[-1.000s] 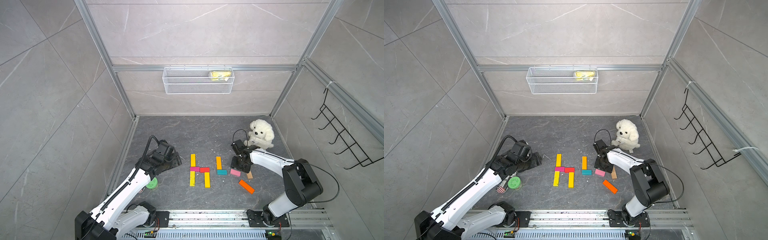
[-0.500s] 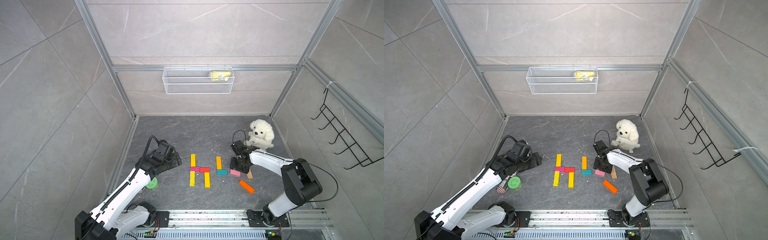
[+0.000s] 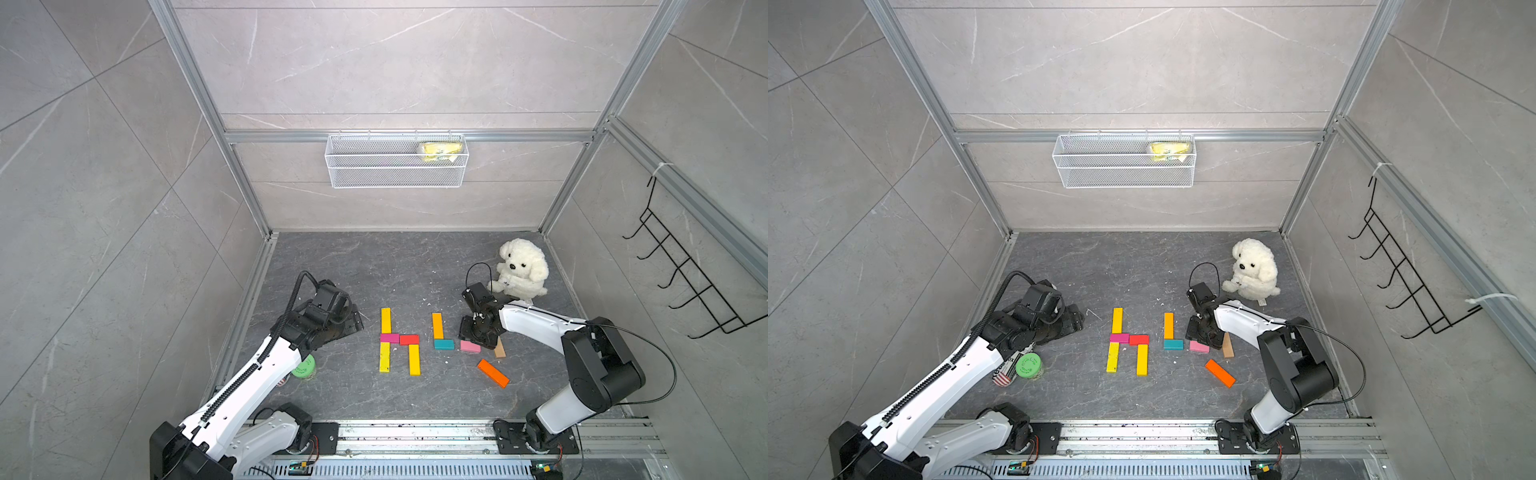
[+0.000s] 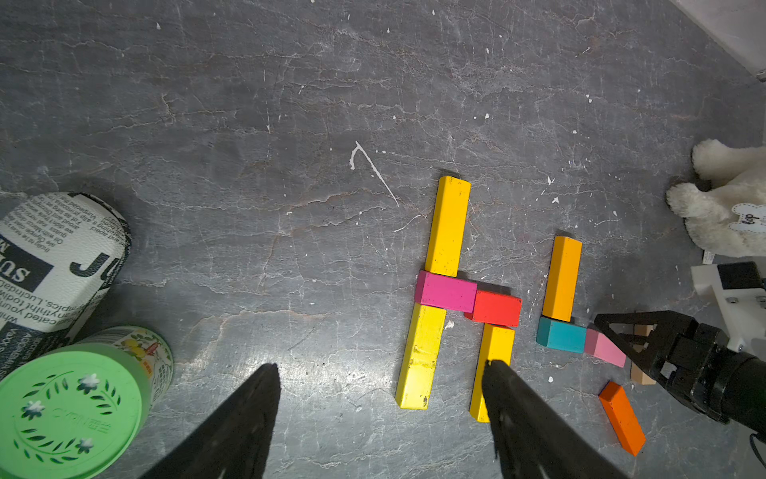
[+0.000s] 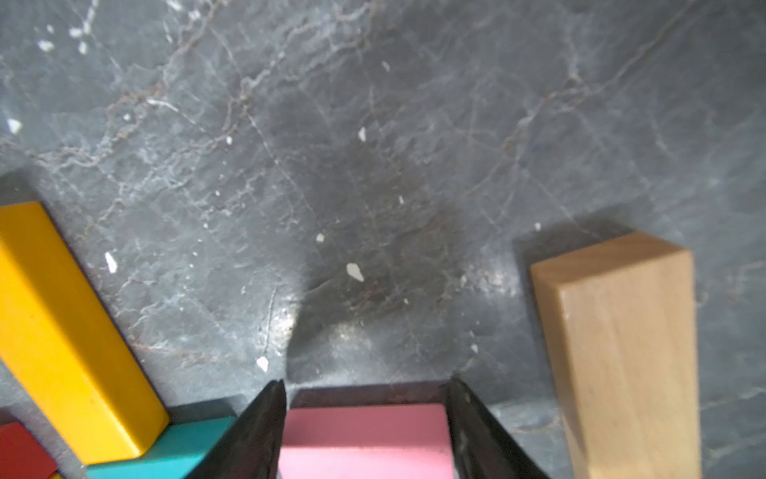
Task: Assemble the letter h with building blocks
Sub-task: Assemble the building block at the center of the board.
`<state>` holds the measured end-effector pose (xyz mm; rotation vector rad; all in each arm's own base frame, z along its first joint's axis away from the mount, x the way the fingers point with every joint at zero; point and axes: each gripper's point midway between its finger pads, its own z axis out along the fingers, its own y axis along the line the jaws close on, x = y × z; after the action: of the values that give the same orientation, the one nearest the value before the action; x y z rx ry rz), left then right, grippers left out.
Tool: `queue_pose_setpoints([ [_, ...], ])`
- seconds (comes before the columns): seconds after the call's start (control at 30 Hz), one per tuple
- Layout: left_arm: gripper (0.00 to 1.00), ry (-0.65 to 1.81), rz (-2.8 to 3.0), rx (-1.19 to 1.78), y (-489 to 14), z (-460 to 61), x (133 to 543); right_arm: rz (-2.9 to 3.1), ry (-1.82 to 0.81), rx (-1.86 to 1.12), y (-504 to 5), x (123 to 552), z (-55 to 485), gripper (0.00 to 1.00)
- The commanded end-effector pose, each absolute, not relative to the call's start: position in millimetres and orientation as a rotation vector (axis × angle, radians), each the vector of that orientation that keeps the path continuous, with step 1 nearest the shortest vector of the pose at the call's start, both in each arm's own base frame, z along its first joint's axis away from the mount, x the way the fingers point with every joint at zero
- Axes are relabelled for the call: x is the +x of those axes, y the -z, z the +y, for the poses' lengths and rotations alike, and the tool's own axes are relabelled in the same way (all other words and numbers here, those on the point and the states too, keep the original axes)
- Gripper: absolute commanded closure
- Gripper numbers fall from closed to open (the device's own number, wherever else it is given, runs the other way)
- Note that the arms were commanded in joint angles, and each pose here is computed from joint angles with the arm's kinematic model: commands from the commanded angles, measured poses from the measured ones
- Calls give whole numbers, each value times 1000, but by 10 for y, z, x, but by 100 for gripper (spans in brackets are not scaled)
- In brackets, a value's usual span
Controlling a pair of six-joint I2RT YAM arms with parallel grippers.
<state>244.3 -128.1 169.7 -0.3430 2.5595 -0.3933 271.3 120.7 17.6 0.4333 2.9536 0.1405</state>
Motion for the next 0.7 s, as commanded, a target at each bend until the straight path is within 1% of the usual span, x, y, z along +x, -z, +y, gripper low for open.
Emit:
queue_pose_setpoints([
  [0.0,19,391,2540,-326,-1746,-1269,2471,2954,-198,466,-176,2679,1268,35],
  [0.67,19,394,2544,-319,-1738,-1283,2474,2936,-253,501,-248,2712,1356,30],
])
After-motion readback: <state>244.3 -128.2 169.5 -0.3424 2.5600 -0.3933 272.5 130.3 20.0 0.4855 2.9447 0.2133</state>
